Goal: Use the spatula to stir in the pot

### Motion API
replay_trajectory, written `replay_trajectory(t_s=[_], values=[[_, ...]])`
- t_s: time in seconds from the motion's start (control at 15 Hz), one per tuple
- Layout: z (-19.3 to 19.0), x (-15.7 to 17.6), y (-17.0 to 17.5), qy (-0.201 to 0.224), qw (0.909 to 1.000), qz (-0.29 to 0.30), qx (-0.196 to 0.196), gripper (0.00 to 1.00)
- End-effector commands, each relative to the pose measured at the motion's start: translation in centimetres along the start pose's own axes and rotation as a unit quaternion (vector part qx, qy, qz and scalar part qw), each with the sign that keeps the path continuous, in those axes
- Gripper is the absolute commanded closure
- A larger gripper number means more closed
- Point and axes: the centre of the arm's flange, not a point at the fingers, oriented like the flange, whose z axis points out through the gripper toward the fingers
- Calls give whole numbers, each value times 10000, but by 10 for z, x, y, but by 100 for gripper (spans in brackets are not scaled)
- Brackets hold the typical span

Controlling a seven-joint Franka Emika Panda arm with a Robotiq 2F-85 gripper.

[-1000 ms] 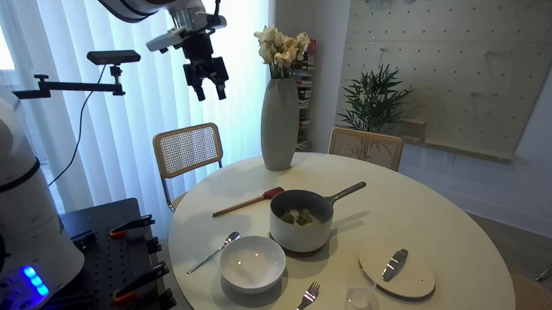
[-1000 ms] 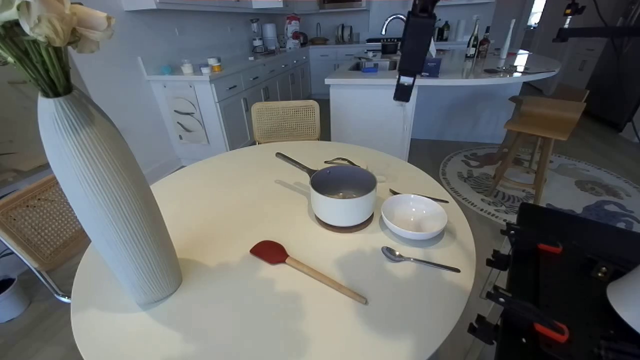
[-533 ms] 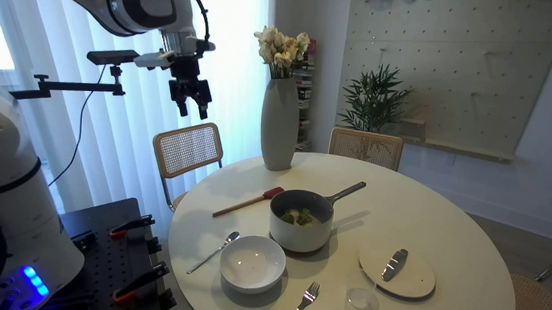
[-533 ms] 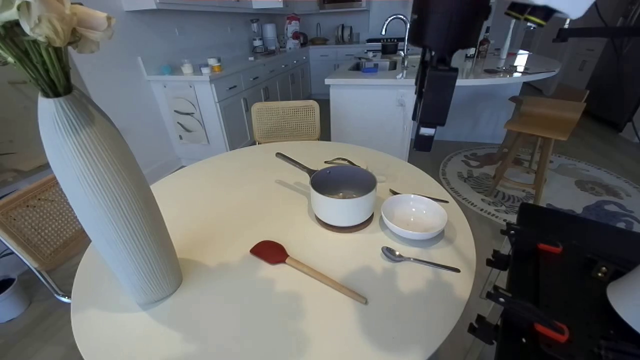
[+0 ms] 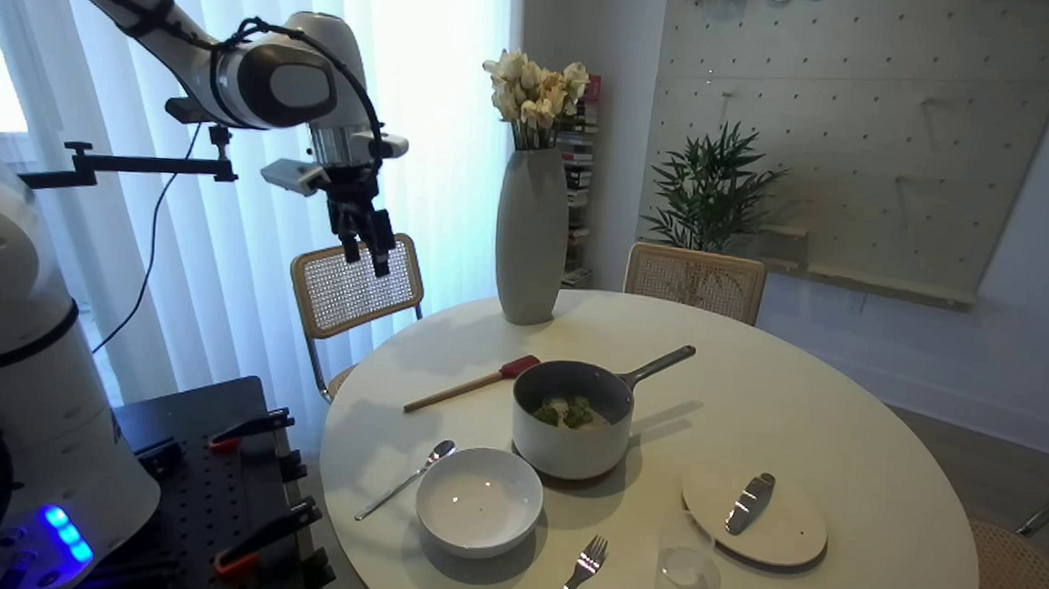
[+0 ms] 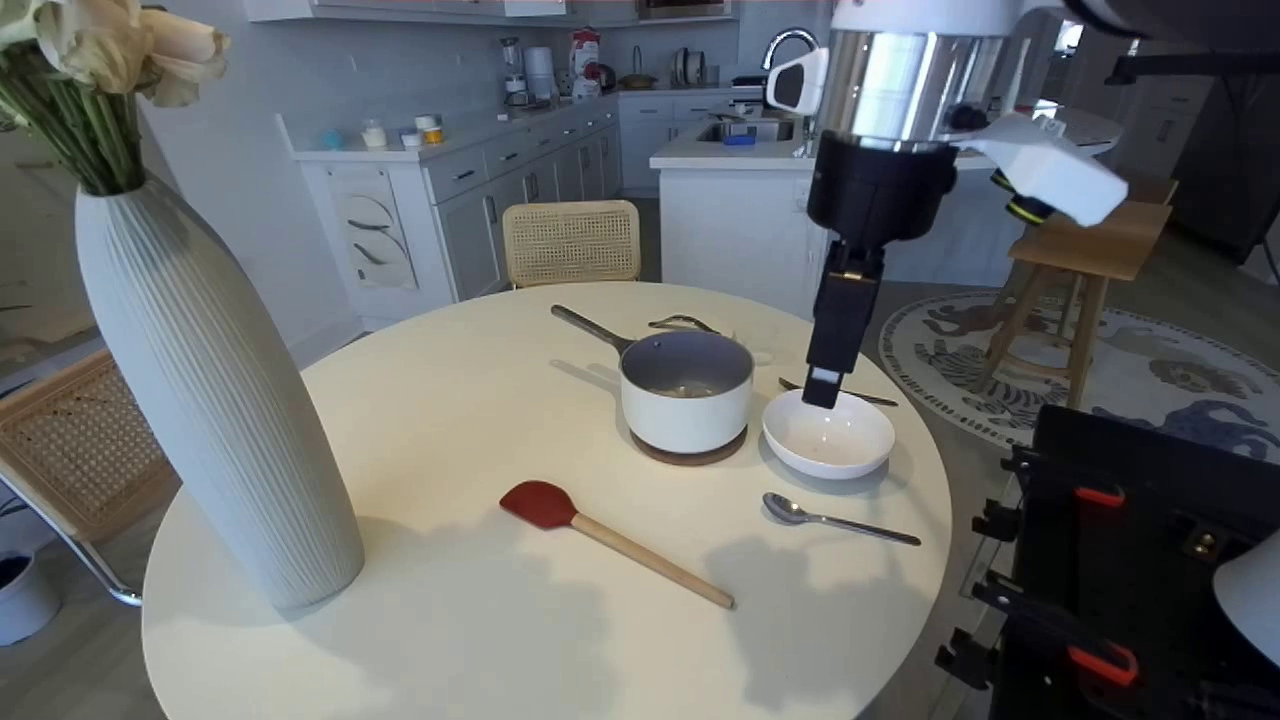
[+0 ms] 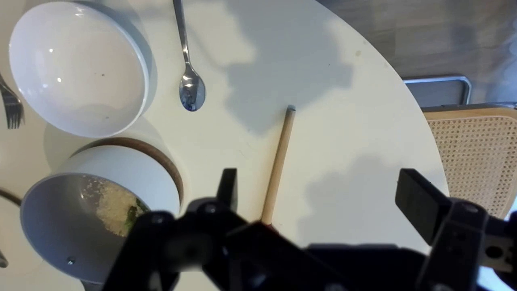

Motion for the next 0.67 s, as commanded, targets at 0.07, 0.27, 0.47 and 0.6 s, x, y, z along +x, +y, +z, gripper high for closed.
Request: replay_trajectory(t_s=[0.07, 0.27, 0.47, 0.6], values=[[35, 20, -17, 191, 9990, 396, -56, 0], [56, 33, -29, 150, 9980, 601, -118, 0], [79, 43, -41, 60, 9968, 744, -283, 0], [94, 49, -45, -11, 9956, 856, -380, 0]])
